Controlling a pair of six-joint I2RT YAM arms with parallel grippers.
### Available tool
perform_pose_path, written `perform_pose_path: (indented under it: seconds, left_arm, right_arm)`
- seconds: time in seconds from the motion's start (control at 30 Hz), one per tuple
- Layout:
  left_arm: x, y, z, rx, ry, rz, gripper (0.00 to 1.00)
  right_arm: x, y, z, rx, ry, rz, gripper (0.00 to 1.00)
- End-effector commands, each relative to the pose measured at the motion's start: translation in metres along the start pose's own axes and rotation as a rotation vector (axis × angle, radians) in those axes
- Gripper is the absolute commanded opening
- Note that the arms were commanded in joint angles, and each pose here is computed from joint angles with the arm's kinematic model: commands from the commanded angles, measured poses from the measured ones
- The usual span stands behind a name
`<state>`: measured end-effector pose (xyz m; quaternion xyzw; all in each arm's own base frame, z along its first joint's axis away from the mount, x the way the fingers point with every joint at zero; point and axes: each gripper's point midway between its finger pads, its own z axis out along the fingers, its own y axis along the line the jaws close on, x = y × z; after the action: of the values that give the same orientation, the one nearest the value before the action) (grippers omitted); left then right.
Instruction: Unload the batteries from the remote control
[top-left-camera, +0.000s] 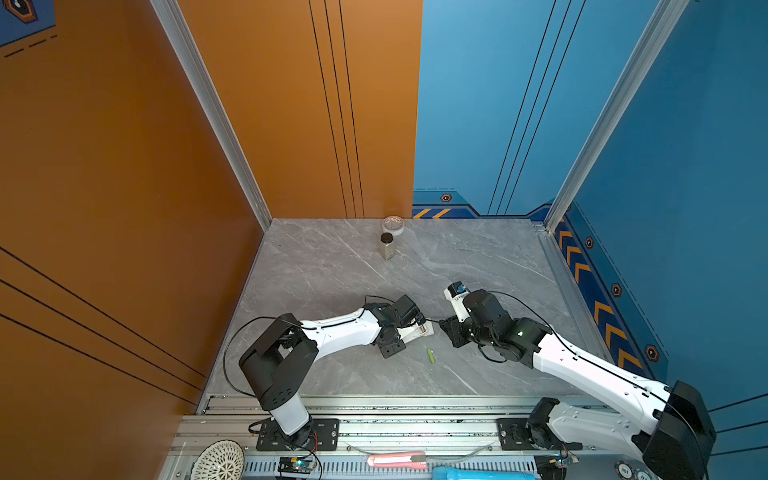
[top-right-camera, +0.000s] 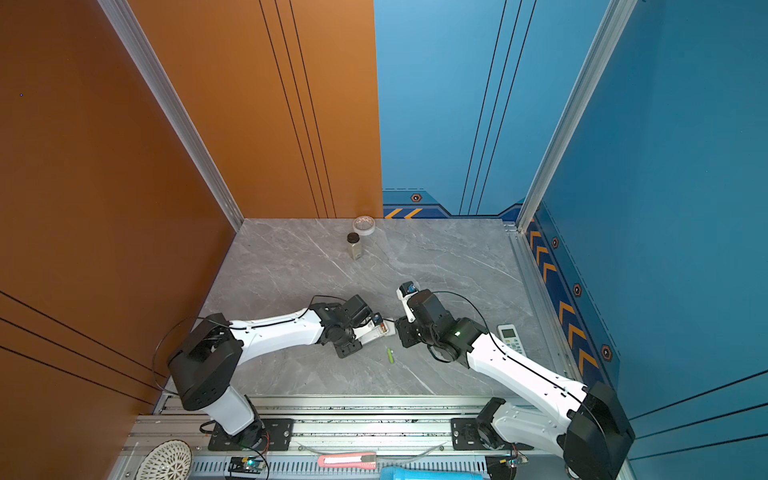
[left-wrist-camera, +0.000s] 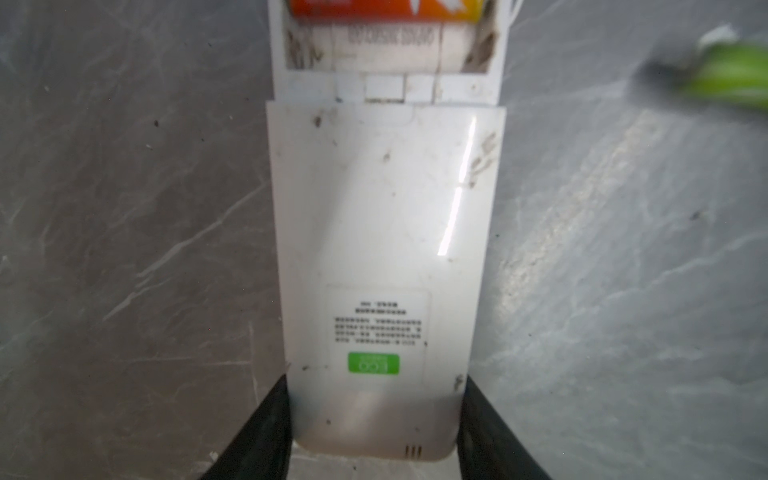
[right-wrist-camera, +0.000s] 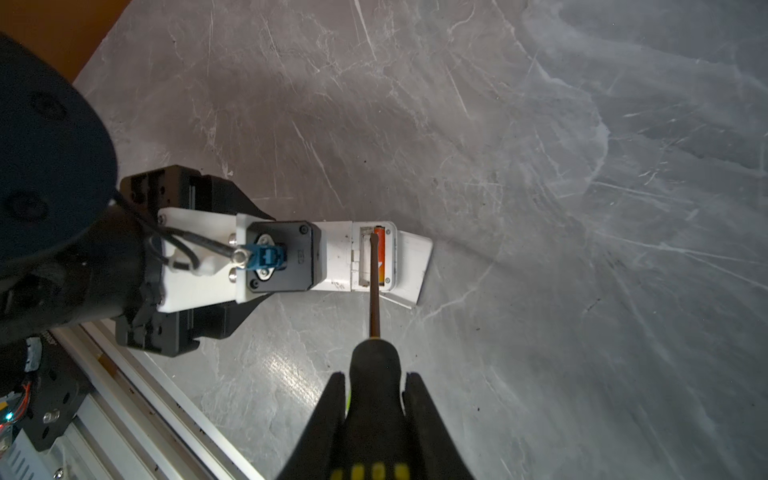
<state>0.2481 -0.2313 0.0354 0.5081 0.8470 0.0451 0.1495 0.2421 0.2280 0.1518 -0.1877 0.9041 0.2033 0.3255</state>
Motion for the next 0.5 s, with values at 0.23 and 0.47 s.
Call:
perform_pose_path:
  seconds: [0.23,0.47]
  left_arm:
    - [0.007,0.018,-0.001,-0.03,0.031,-0.034,0.3]
    - [0.009,0.025,0.0,-0.026,0.034,-0.075,0.43]
  right_arm:
    - [-0.01,-0.011,-0.005,0.048,-0.025,0.053,0.0]
    - [0.017,-0.033,-0.022,0.112,-0.002,0.165,0.0]
